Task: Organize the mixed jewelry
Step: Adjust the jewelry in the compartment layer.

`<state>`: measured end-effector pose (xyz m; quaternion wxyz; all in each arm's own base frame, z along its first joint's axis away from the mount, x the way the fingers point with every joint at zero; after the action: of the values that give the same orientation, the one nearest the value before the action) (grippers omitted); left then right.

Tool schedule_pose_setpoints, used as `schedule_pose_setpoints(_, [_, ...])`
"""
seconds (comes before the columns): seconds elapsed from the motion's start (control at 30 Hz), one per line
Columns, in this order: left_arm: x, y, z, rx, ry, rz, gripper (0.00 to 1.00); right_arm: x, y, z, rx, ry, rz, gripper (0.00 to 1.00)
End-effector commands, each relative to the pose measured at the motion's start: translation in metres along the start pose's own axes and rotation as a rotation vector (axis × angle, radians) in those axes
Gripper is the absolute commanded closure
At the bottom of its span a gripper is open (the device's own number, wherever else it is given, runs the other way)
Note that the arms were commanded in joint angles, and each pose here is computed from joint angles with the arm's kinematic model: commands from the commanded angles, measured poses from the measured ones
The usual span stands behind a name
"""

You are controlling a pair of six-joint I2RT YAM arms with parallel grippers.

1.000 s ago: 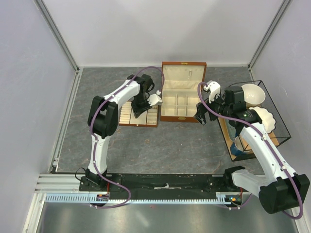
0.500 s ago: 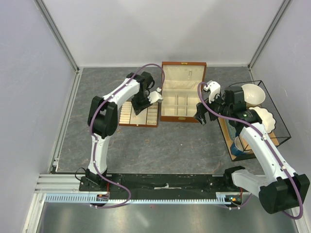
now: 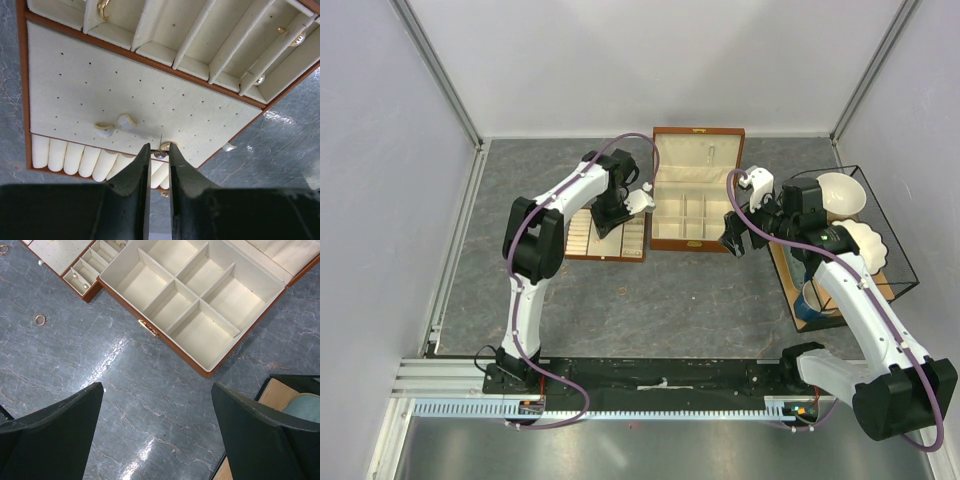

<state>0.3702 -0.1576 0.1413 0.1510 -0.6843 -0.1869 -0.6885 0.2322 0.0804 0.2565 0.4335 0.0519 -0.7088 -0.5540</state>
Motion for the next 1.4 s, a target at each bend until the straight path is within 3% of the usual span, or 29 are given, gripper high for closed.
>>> schedule_pose_setpoints(0.0, [0.0006,0.0060,0.0059,-0.019,0.006,-0.027,0.88,0.0033,0.0117,-0.0013,0.026,0.003,-0.051,0.02])
schedule_pose_setpoints(1.37, [-0.0031,0.0096,0.0088,-0.028,0.017,-0.019,0.88,0.0046,0.0108,-0.0011,0.028,-0.006,-0.052,0.02])
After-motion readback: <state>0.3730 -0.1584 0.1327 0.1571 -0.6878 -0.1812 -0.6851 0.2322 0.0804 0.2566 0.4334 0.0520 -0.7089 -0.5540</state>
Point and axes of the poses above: each gripper's point midway between its finger pads, its own x axis back along the fingers, its own z axis along the line the jaws close on, y = z × x, the point moved 9 cm from there along x, back along the fingers, and after that the axes turned 6 degrees about x, right-handed, at the moved point
